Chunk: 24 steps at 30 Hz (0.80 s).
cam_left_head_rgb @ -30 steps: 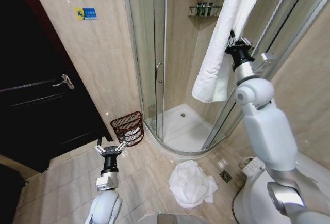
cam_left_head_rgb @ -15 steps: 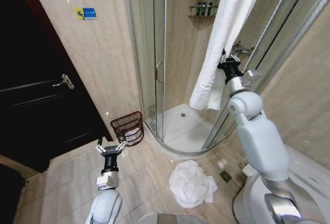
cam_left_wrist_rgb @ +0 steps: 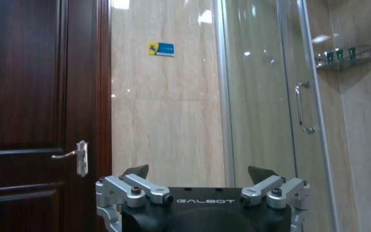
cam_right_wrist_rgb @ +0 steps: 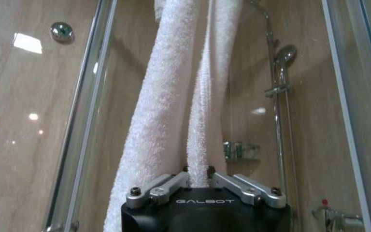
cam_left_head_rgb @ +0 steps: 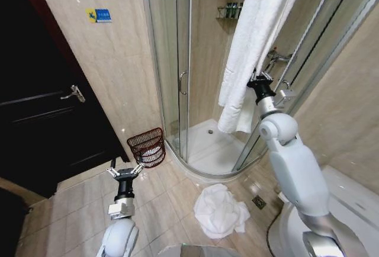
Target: Discard the used towel into the hamper.
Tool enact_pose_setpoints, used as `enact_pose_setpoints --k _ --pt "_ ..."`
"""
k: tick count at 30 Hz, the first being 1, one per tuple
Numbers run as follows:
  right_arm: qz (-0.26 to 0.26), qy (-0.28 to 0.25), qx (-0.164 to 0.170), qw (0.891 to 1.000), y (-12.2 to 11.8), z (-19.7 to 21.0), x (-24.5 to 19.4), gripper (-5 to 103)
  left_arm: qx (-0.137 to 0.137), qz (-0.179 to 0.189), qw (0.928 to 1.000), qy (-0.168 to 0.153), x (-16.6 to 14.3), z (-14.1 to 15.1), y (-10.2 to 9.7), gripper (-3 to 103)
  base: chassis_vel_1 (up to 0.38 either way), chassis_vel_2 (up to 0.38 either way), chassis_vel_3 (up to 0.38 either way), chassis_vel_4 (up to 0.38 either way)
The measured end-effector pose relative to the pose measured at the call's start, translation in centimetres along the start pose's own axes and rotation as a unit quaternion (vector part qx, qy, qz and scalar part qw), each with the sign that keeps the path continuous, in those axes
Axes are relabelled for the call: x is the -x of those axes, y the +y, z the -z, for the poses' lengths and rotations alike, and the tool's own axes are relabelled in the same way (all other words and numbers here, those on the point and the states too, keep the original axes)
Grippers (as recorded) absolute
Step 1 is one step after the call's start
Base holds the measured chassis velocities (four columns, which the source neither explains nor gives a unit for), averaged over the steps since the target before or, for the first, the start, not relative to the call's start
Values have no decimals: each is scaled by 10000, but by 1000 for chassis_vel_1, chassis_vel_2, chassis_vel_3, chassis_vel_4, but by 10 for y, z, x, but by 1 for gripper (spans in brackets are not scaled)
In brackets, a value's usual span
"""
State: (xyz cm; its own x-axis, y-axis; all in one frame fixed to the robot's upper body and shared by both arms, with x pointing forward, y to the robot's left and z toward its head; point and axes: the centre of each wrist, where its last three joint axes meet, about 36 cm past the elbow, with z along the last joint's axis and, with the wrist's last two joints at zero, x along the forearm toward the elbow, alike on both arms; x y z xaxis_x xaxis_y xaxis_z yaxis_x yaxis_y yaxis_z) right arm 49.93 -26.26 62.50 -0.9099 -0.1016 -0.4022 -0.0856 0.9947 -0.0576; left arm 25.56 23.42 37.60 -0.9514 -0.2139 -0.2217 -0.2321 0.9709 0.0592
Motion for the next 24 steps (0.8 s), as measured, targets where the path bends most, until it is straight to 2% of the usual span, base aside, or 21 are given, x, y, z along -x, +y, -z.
enact_pose_setpoints --k 7,11,24 --pt "17 221 67 9997 -2 -8 -19 1 -3 -4 9999 149 -5 2 -2 100 0 0 0 0" --pt "-42 460 85 9989 -10 -23 -32 1 162 -71 9997 173 -9 1 0 100 0 0 0 0" --pt "-137 832 156 9963 -13 -52 -67 1 146 -56 9996 223 -13 -1 -14 100 0 0 0 0"
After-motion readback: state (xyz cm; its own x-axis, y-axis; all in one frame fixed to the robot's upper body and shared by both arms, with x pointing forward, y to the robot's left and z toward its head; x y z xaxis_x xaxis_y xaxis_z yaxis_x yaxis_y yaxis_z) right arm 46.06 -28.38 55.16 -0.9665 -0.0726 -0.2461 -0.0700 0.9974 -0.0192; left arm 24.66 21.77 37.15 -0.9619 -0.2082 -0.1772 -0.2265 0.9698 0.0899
